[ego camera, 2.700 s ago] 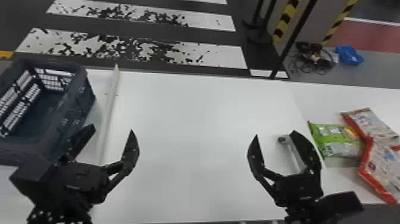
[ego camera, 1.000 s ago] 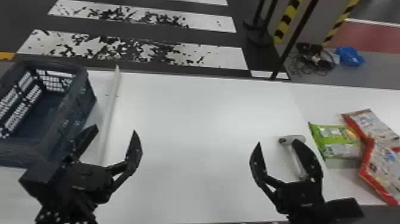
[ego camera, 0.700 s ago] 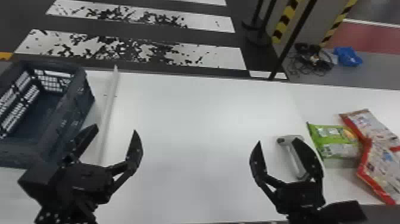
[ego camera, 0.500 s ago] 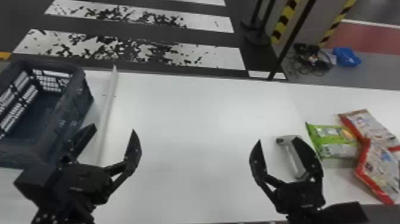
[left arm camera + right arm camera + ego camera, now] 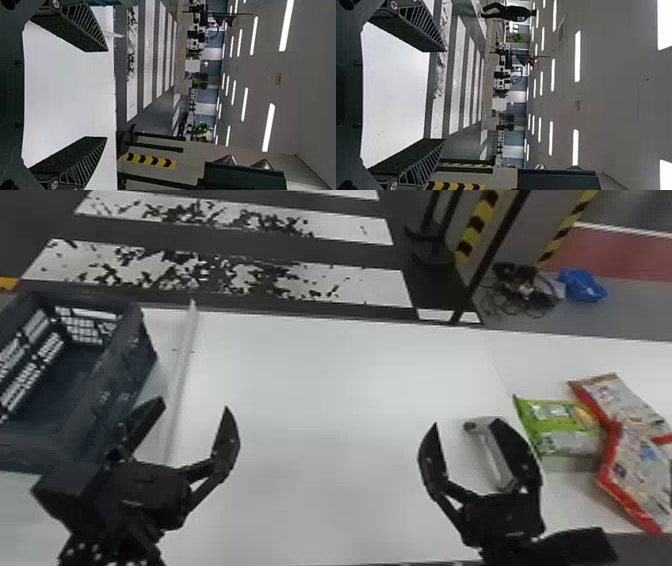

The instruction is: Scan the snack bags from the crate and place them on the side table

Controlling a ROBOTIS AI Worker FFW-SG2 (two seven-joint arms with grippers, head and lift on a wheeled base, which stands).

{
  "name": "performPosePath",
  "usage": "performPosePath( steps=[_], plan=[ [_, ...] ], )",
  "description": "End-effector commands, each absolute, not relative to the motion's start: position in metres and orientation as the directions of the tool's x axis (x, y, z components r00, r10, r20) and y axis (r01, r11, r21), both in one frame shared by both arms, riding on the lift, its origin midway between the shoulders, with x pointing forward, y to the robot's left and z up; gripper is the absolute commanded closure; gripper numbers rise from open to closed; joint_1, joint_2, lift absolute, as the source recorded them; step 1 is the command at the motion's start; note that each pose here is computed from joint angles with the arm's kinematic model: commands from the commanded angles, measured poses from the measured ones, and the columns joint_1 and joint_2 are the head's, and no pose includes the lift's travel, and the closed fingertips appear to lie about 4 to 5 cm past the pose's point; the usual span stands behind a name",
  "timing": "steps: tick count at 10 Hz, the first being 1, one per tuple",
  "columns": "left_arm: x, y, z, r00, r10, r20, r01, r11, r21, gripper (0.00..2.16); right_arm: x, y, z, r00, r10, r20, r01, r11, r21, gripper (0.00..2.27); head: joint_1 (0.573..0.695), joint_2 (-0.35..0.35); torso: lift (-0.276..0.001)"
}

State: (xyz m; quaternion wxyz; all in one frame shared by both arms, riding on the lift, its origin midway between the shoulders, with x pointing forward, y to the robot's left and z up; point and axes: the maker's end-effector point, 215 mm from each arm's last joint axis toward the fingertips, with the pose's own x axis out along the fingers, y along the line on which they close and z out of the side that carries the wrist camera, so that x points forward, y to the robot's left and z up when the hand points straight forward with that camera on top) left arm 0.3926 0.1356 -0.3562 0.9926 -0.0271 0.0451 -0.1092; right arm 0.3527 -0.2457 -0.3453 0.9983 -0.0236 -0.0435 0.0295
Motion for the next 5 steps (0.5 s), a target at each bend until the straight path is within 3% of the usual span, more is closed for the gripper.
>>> performPosePath(
  steps=[1, 5],
  plan=[
    [0.3941, 0.1341, -0.3574, 0.971, -0.220, -0.087, 0.215, 0.974, -0.067, 0.08, 0.3543, -0.2449, -0.3451, 0.994, 0.063, 0.085, -0.059, 0.997, -0.049, 0.08, 0.695, -0.169, -0.094],
    [0.3958, 0.1348, -0.3639, 0.972, -0.216, -0.097, 0.210, 0.975, -0.066, 0.08, 0.3558, -0.2464, -0.3486, 0.995, 0.060, 0.082, -0.056, 0.997, -0.043, 0.08, 0.695, -0.169, -0.094]
  ],
)
